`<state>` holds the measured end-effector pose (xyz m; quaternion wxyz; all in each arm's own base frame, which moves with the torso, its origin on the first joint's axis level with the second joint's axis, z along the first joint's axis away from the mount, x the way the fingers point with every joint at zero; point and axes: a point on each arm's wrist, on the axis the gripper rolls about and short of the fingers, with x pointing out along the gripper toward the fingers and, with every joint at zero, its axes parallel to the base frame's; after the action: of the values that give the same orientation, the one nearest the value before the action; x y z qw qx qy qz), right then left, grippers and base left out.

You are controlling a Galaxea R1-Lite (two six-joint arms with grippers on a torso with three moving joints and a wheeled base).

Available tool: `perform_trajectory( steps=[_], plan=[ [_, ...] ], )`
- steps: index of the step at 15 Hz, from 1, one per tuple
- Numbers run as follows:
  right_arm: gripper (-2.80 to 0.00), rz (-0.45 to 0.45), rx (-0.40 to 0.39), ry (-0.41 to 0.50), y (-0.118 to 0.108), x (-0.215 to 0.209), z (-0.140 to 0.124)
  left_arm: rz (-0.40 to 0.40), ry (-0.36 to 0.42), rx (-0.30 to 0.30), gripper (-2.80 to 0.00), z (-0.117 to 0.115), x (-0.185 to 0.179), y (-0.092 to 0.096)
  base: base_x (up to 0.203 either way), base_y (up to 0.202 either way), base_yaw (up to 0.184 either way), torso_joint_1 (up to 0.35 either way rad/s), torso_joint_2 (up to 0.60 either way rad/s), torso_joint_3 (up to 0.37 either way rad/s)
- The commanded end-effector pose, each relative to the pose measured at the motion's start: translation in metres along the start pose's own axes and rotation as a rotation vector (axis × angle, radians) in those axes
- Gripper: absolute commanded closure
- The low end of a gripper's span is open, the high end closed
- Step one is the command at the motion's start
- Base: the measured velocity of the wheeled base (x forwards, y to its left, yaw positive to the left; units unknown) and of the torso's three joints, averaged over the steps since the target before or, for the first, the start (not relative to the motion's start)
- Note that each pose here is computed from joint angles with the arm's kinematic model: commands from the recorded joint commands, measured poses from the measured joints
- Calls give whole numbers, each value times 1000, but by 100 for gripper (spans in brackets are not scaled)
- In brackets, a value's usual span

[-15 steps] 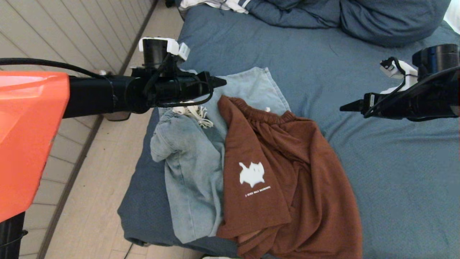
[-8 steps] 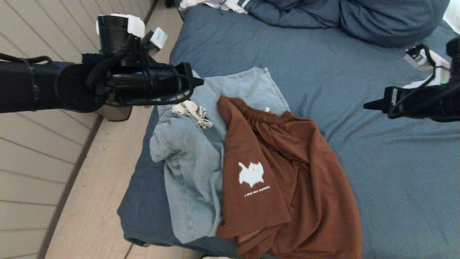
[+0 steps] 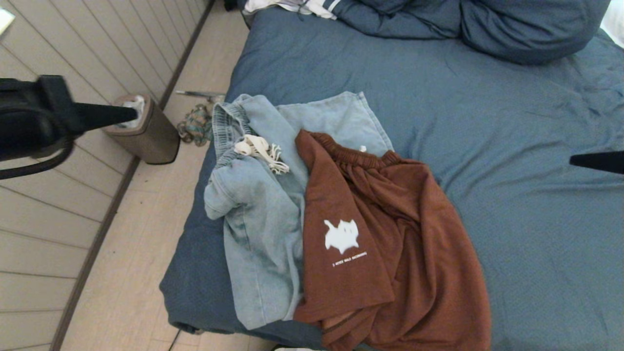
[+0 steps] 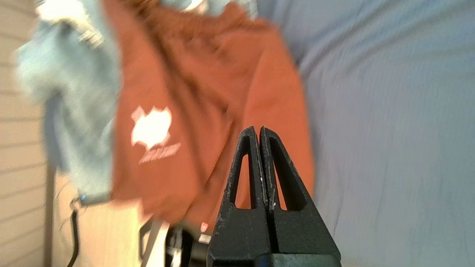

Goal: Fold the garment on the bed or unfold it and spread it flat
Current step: Fold the brown shorts

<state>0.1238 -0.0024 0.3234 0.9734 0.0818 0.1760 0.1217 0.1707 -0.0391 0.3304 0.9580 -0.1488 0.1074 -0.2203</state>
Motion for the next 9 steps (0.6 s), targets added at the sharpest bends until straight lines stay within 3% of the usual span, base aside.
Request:
perform_trajectory(
  steps=[1, 5, 9],
  plan=[
    [0, 19, -33, -82, 27, -81, -32, 5, -119, 48, 0, -13, -97, -22, 0, 0, 0, 0, 0, 0],
    [0, -1, -39, -105, 40, -140, -108, 116, -103, 81, 0, -88, -169, -24, 0, 0, 0, 0, 0, 0],
    [0, -21, -23, -13, 30, -132, -193, 279, -25, 153, 0, -179, -182, 1, 0, 0, 0, 0, 0, 0]
  ],
)
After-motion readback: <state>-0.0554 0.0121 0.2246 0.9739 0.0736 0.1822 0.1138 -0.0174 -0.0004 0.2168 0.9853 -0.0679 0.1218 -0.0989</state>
